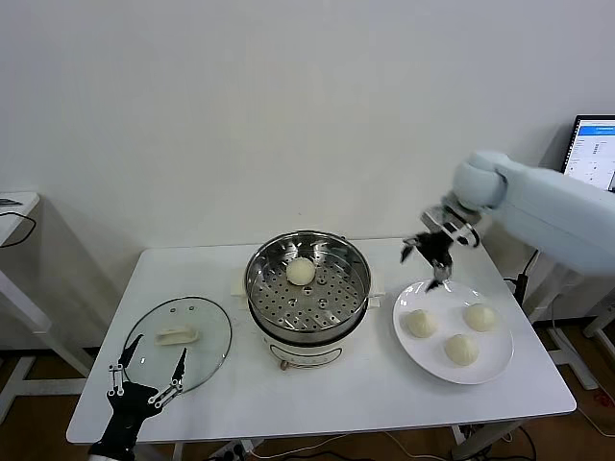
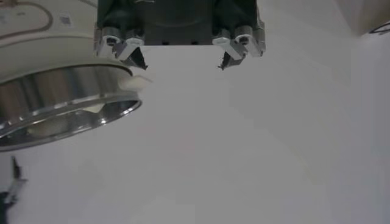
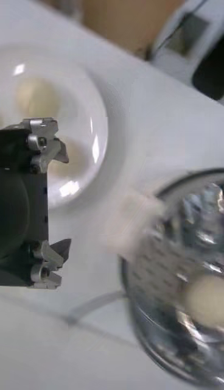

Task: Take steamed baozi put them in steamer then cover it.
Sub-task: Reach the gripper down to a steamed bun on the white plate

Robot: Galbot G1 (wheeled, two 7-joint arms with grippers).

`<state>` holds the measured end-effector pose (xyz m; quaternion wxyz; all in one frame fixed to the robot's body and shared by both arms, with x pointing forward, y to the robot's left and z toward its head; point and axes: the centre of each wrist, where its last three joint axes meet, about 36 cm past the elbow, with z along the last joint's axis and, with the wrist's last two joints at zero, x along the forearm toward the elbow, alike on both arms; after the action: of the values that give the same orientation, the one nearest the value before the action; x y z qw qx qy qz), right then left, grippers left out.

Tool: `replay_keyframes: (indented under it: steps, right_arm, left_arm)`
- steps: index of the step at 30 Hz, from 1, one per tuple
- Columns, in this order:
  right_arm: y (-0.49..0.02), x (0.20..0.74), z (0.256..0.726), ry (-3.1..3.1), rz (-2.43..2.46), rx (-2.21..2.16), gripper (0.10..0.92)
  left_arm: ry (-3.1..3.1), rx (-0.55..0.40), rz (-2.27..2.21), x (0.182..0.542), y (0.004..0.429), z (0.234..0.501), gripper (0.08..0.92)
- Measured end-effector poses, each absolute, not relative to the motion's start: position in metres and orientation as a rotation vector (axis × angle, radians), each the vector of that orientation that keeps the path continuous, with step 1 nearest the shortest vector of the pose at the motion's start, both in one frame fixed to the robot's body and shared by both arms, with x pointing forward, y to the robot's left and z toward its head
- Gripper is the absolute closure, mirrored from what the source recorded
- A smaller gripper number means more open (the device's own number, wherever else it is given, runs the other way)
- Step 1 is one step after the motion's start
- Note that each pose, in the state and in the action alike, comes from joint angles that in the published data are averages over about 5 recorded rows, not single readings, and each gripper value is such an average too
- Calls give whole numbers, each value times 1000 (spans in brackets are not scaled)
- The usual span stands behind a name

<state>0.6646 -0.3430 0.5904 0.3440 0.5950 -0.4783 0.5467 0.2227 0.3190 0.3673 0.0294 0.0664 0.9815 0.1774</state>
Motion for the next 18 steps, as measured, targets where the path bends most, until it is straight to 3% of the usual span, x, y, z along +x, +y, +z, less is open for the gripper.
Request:
replay_keyframes:
  steps: [18]
  right_arm:
    - [-366, 642, 494, -1378, 1311, 1385, 200]
  left_arm:
    - [3035, 211, 563, 217, 320, 365, 177]
